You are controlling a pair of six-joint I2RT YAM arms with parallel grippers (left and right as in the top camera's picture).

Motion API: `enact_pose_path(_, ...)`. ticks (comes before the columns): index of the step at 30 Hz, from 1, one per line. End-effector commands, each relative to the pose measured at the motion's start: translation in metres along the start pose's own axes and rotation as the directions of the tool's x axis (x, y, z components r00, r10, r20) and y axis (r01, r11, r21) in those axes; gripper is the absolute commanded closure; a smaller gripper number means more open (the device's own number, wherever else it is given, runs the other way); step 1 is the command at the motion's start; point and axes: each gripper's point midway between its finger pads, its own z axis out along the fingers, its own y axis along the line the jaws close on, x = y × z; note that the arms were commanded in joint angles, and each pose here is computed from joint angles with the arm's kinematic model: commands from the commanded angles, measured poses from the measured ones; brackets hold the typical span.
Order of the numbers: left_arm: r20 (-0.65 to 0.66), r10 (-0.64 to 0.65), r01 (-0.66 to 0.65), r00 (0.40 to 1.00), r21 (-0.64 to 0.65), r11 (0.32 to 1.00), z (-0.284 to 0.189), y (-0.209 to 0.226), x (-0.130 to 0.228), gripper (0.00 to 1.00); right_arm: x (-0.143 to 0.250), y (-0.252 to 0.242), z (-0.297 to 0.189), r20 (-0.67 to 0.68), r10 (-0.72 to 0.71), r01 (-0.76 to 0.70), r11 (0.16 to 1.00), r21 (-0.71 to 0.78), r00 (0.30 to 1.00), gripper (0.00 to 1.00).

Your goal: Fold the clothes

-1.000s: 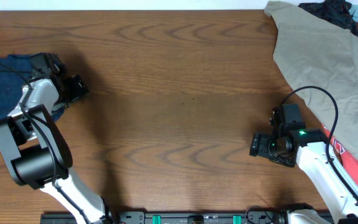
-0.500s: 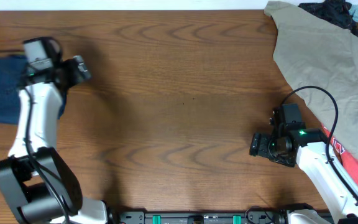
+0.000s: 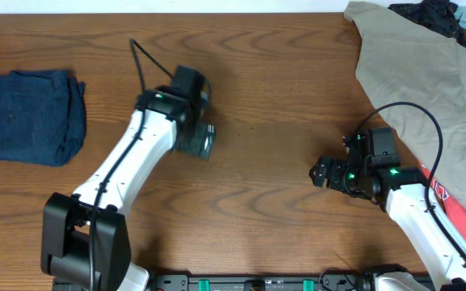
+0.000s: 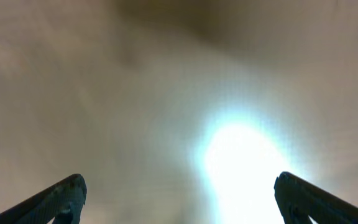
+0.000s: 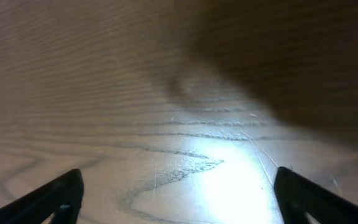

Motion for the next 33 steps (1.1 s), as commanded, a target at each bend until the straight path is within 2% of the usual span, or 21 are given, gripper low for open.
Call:
enact_pose_path(1, -0.127, 0.016, -0.016, 0.992, 0.002, 1.0, -0.002, -0.002, 0.031, 0.02, -0.016, 0.007, -0.012, 0.043, -0.023, 0.025, 0.999, -0.04, 0.999, 0.01)
enact_pose_path(4, -0.211, 0.021, -0.009, 0.977, 0.058, 0.998, -0.011, -0.011, 0.055, 0.02, -0.022, 0.003, -0.024, 0.057, 0.005, -0.003, 0.999, -0.034, 0.998, 0.01)
enact_pose_path(6, -0.185, -0.004, 0.021, 0.983, 0.09, 0.996, -0.019, -0.016, 0.057, 0.02, -0.024, -0.001, -0.033, 0.067, 0.03, -0.028, 0.999, -0.027, 0.997, 0.01)
enact_pose_path(10, -0.003, -0.089, 0.088, 0.996, 0.106, 0.99, -0.046, -0.015, 0.046, 0.02, -0.021, -0.015, -0.053, 0.114, 0.046, -0.051, 0.998, 0.035, 0.992, 0.01)
enact_pose_path(14, 0.212, -0.15, 0.125, 0.966, 0.127, 0.984, -0.085, -0.009, 0.041, 0.02, -0.013, -0.027, -0.077, 0.174, 0.024, -0.045, 0.992, 0.118, 0.984, 0.01)
enact_pose_path(18, 0.416, -0.173, 0.151, 0.893, 0.085, 0.985, -0.121, 0.009, 0.049, 0.02, -0.011, -0.019, -0.105, 0.276, -0.056, 0.028, 0.994, 0.103, 0.96, 0.01)
enact_pose_path(22, 0.607, -0.187, 0.178, 0.772, 0.076, 0.981, -0.151, 0.022, 0.071, 0.02, -0.016, -0.017, -0.143, 0.452, -0.088, 0.04, 0.993, 0.114, 0.888, 0.01)
enact_pose_path(27, 0.729, -0.2, 0.175, 0.655, 0.112, 0.978, -0.167, 0.025, 0.095, 0.02, -0.019, -0.01, -0.176, 0.594, -0.11, 0.064, 0.993, 0.098, 0.797, 0.01)
enact_pose_path(33, 0.784, -0.211, 0.172, 0.584, 0.134, 0.976, -0.183, 0.027, 0.107, 0.02, -0.015, -0.011, -0.177, 0.593, -0.11, 0.063, 0.993, 0.099, 0.798, 0.01)
